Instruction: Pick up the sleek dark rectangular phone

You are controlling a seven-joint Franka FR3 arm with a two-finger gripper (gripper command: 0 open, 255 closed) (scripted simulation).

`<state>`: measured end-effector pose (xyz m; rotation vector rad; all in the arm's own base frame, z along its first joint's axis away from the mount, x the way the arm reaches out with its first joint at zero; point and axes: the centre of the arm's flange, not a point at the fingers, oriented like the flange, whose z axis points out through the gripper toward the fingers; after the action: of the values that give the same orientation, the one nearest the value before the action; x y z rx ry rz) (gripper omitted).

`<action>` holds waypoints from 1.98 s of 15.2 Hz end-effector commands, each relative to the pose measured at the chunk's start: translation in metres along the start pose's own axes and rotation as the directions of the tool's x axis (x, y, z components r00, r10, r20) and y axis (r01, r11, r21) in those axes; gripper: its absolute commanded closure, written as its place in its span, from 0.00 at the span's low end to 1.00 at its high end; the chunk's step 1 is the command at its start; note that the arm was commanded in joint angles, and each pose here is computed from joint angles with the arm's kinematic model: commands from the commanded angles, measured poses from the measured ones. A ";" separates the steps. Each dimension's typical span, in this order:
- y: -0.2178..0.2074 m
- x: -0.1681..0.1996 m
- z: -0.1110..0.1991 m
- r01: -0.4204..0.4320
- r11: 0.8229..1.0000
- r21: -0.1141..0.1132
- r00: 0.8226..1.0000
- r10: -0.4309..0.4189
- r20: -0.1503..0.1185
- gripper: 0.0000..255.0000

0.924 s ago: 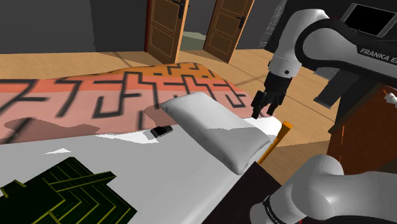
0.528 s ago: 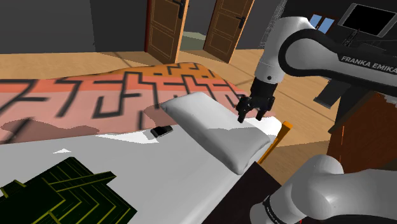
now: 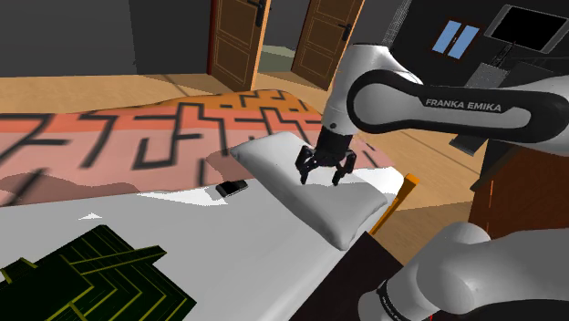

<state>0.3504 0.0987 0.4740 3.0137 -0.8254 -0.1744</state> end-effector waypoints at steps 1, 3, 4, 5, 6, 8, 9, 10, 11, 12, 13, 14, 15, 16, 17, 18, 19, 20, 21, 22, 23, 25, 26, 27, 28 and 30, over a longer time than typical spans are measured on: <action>-0.023 0.010 0.014 -0.067 0.998 0.003 0.998 0.067 -0.007 0.00; -0.044 0.019 0.026 -0.128 0.992 0.005 0.992 0.128 -0.013 0.00; -0.054 0.023 0.033 -0.159 0.987 0.006 0.987 0.159 -0.016 0.00; -0.064 0.029 0.039 -0.190 0.982 0.007 0.982 0.190 -0.020 0.00; -0.074 0.034 0.045 -0.220 0.976 0.008 0.975 0.220 -0.023 0.00; -0.094 0.046 0.058 -0.280 0.960 0.011 0.960 0.280 -0.029 0.00; -0.103 0.052 0.064 -0.309 0.951 0.012 0.950 0.309 -0.032 0.00; -0.112 0.059 0.070 -0.338 0.941 0.014 0.940 0.339 -0.035 0.00; -0.121 0.066 0.076 -0.367 0.930 0.015 0.929 0.368 -0.038 0.00; -0.130 0.073 0.082 -0.396 0.918 0.017 0.917 0.396 -0.040 0.00; -0.139 0.081 0.088 -0.424 0.905 0.019 0.904 0.424 -0.043 0.00; -0.147 0.089 0.094 -0.452 0.892 0.021 0.891 0.452 -0.046 0.00; -0.155 0.097 0.100 -0.479 0.877 0.023 0.876 0.480 -0.049 0.00; -0.163 0.106 0.106 -0.506 0.862 0.025 0.861 0.507 -0.051 0.00; -0.171 0.114 0.112 -0.532 0.846 0.027 0.844 0.533 -0.054 0.00; -0.178 0.123 0.118 -0.558 0.829 0.029 0.827 0.559 -0.056 0.00; -0.185 0.133 0.124 -0.583 0.812 0.032 0.809 0.584 -0.059 0.00; -0.192 0.142 0.130 -0.608 0.793 0.034 0.791 0.609 -0.061 0.00; -0.198 0.152 0.135 -0.632 0.774 0.036 0.771 0.633 -0.063 0.00; -0.205 0.162 0.141 -0.656 0.754 0.039 0.751 0.657 -0.065 0.00; -0.210 0.172 0.147 -0.679 0.733 0.042 0.730 0.680 -0.067 0.00; -0.219 0.188 0.156 -0.713 0.699 0.046 0.696 0.715 -0.071 0.00; -0.219 0.189 0.161 -0.713 0.699 0.046 0.696 0.715 -0.071 0.00; -0.219 0.189 0.166 -0.713 0.699 0.046 0.696 0.715 -0.071 0.00; -0.220 0.190 0.171 -0.713 0.699 0.046 0.696 0.715 -0.071 0.00; -0.220 0.191 0.182 -0.713 0.699 0.046 0.696 0.715 -0.071 0.00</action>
<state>0.6042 0.1955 0.2695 2.4249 -1.8977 -0.0226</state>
